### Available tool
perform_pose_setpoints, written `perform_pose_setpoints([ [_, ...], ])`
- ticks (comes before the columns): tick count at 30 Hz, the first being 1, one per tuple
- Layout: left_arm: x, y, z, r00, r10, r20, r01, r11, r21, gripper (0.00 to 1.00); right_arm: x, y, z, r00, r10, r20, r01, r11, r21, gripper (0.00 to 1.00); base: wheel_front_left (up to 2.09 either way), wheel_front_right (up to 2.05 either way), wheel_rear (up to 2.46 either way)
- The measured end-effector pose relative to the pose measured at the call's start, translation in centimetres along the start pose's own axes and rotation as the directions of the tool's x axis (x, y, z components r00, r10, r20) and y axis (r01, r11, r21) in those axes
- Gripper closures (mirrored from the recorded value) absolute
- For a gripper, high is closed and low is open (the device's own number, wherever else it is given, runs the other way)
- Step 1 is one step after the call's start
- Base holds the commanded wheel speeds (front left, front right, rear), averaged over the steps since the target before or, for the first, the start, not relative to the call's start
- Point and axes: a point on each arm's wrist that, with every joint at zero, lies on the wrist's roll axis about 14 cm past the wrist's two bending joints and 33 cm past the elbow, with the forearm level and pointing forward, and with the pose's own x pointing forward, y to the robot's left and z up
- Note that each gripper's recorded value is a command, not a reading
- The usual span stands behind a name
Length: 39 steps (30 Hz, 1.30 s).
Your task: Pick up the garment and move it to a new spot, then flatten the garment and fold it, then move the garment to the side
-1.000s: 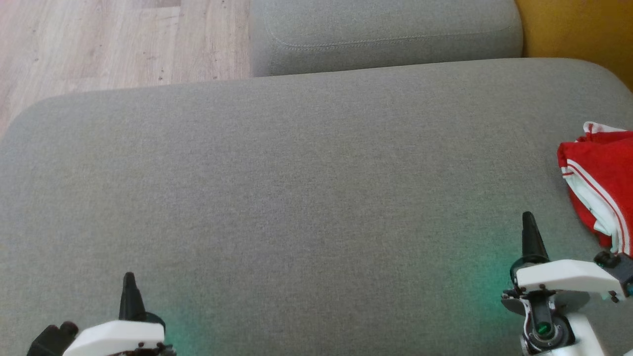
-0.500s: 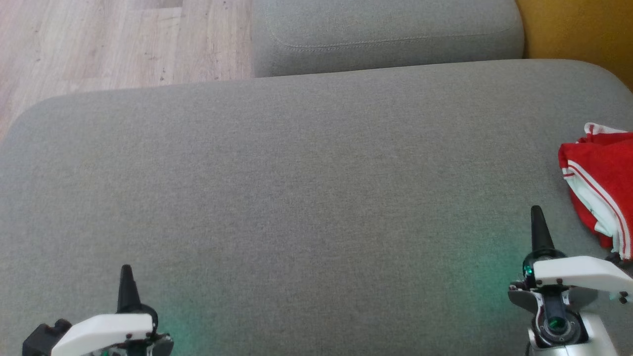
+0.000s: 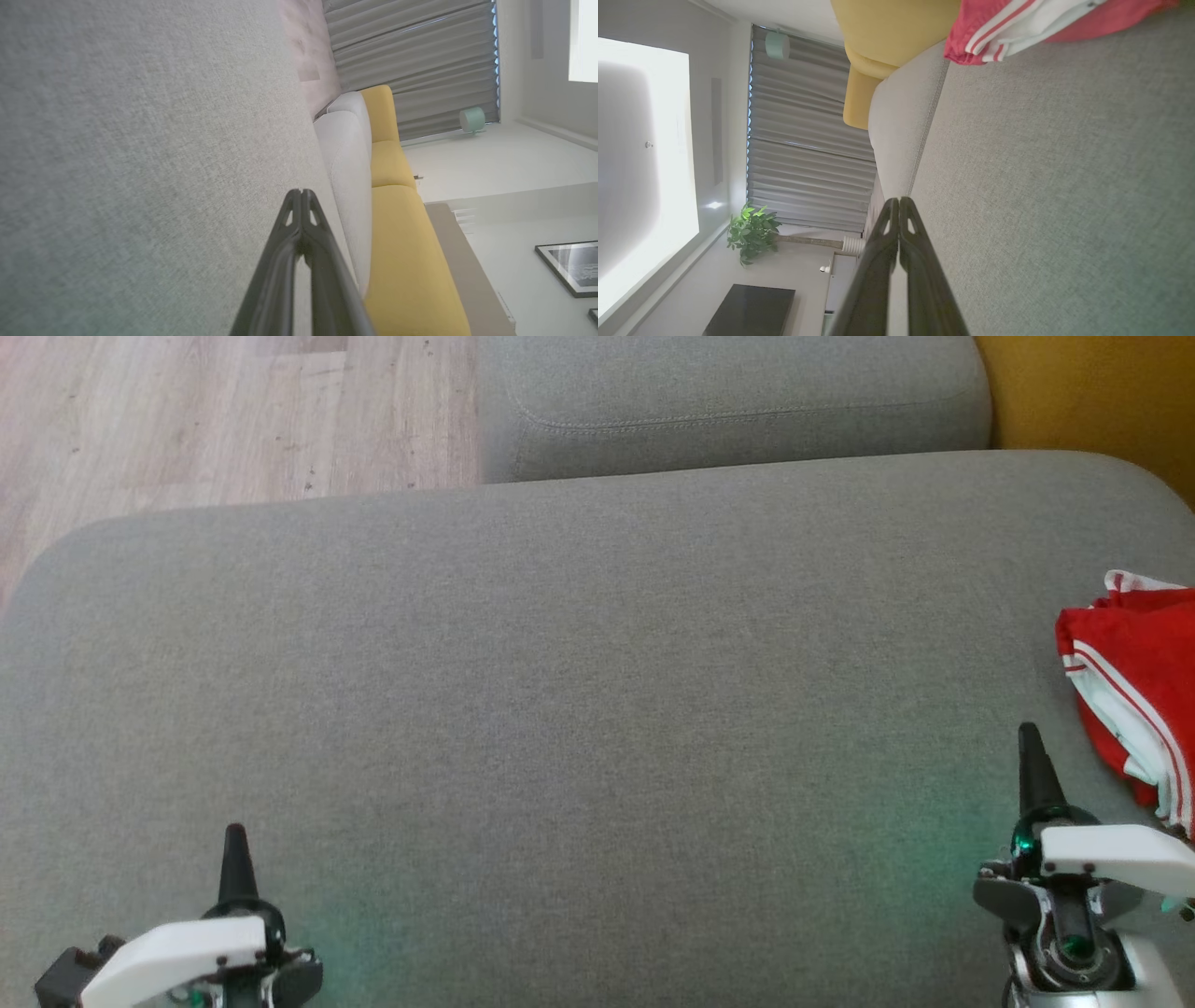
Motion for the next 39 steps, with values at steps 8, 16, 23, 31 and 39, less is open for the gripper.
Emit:
perform_pose_setpoints([
  [8,0.3,-1.0,0.1,0.999,-0.032,-0.006,0.031,0.996,-0.085,1.0,0.1,0.9,0.5,1.0,0.029,0.008,-0.03,0.995,0.091,1.0,0.0,0.0,0.0],
  [16,0.3,-1.6,0.2,0.998,-0.062,-0.009,0.06,0.984,-0.171,1.0,0.1,1.6,0.9,0.998,0.059,0.015,-0.06,0.982,0.179,1.0,0.0,0.0,0.0],
  [23,0.5,-2.7,0.5,0.994,-0.105,-0.008,0.1,0.962,-0.253,1.0,-0.2,1.8,1.3,0.997,0.074,0.021,-0.077,0.96,0.267,1.0,0.0,0.0,0.0],
  [31,0.6,-3.2,0.5,0.993,-0.118,-0.006,0.112,0.959,-0.259,1.0,-0.2,2.0,1.4,0.996,0.08,0.025,-0.084,0.958,0.276,1.0,0.0,0.0,0.0],
  [39,0.6,-3.2,0.5,0.993,-0.118,-0.006,0.112,0.959,-0.259,1.0,-0.2,2.0,1.4,0.996,0.081,0.025,-0.084,0.958,0.276,1.0,0.0,0.0,0.0],
])
